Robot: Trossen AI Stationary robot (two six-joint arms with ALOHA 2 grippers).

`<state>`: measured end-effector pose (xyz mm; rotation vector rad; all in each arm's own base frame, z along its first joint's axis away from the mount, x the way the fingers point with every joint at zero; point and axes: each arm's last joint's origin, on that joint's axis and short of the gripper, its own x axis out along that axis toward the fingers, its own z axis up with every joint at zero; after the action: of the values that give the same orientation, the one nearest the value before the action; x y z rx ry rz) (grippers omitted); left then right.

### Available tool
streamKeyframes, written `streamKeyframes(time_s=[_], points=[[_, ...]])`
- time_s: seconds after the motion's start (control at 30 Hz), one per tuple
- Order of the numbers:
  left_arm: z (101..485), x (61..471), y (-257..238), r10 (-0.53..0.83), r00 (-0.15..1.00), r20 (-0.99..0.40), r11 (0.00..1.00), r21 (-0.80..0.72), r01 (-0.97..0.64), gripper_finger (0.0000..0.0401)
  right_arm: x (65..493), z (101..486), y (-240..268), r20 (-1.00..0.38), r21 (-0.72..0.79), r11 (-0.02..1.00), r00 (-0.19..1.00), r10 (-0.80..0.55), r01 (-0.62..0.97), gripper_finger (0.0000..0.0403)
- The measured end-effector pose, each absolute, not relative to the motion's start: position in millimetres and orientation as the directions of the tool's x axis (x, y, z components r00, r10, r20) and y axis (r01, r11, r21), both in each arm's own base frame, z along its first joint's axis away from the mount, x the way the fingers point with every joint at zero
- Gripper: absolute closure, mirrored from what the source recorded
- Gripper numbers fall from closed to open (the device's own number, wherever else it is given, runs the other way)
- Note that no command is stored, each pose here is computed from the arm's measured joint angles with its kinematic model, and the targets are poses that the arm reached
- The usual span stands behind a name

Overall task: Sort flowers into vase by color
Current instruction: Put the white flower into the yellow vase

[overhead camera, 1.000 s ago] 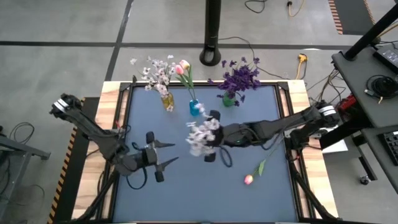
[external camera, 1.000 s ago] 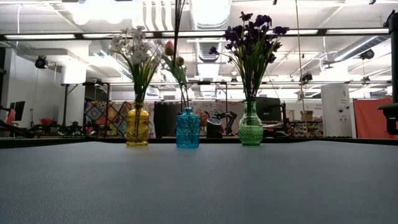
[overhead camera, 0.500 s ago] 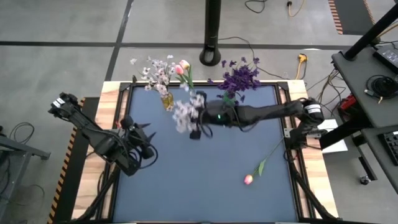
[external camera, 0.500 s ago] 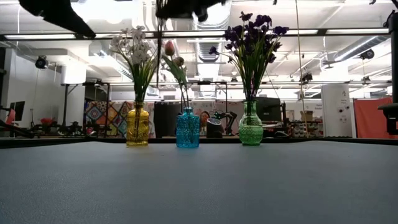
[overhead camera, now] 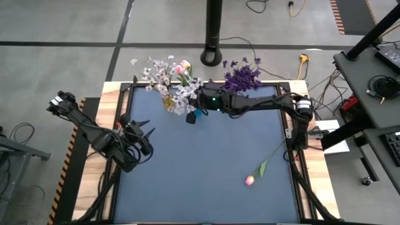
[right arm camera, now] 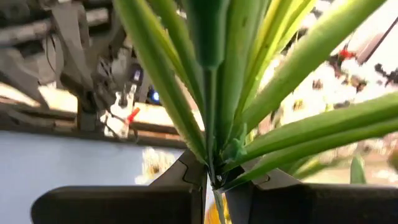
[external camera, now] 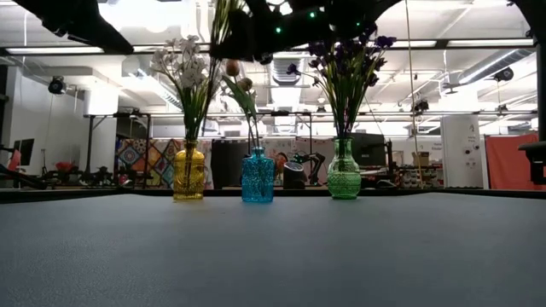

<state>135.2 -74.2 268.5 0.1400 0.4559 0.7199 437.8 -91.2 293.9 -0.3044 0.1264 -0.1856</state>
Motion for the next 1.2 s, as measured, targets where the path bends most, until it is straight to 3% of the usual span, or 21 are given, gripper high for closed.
streamKeyframes(time_s=[0.33,1.2], points=[[267.9,138.9,-76.2,0.697,0.660,-0.281,0.717,0.300,-0.630,0.0241,439.5,298.3,-95.1,-0.017,-0.331,0.924,0.978,-0.210,0.192,0.0375],[267.3,137.8,-75.3,0.701,0.655,-0.282,0.712,0.321,-0.625,0.0241,447.9,283.8,-108.9,0.049,-0.296,0.926,0.972,-0.229,0.233,0.0375]])
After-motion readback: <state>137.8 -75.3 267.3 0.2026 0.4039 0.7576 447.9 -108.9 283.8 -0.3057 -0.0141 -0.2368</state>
